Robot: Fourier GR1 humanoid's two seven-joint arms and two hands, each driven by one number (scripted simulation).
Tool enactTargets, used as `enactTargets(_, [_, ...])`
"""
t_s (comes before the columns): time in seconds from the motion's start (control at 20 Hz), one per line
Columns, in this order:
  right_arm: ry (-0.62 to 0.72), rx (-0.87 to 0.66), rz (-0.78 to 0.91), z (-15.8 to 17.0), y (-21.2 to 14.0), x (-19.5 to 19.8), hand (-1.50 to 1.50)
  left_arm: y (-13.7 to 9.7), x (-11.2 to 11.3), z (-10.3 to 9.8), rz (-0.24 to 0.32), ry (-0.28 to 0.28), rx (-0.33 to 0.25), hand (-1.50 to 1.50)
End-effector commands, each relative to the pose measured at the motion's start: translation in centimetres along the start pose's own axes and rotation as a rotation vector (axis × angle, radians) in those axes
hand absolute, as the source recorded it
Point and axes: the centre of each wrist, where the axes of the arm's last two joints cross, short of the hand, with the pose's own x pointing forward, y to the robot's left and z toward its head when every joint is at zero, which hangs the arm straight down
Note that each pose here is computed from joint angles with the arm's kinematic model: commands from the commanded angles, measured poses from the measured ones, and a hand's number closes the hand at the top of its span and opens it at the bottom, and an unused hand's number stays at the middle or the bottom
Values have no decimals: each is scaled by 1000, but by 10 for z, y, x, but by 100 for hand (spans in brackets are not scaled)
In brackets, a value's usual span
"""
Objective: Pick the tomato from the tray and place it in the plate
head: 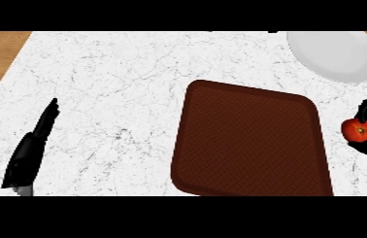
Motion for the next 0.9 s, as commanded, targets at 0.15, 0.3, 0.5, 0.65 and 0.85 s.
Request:
enactTargets(0.15, [-2, -256, 79, 21, -105, -44, 150, -4, 3, -4, 14, -16, -17, 0])
enactTargets(0.3, [-49, -348, 68, 30, -125, -63, 150, -5, 6, -5, 18, -26, -22, 0])
enactTargets(0.5, [-163, -518, 75, 38, -153, -68, 150, -12, 7, -5, 17, -30, -26, 0])
enactTargets(0.65, [-291, -589, 47, 42, -166, -70, 150, -8, 6, -4, 16, -23, -42, 0])
enactTargets(0.85, [-485, -603, -8, 43, -177, -73, 150, -18, 12, -11, 22, -37, -45, 0])
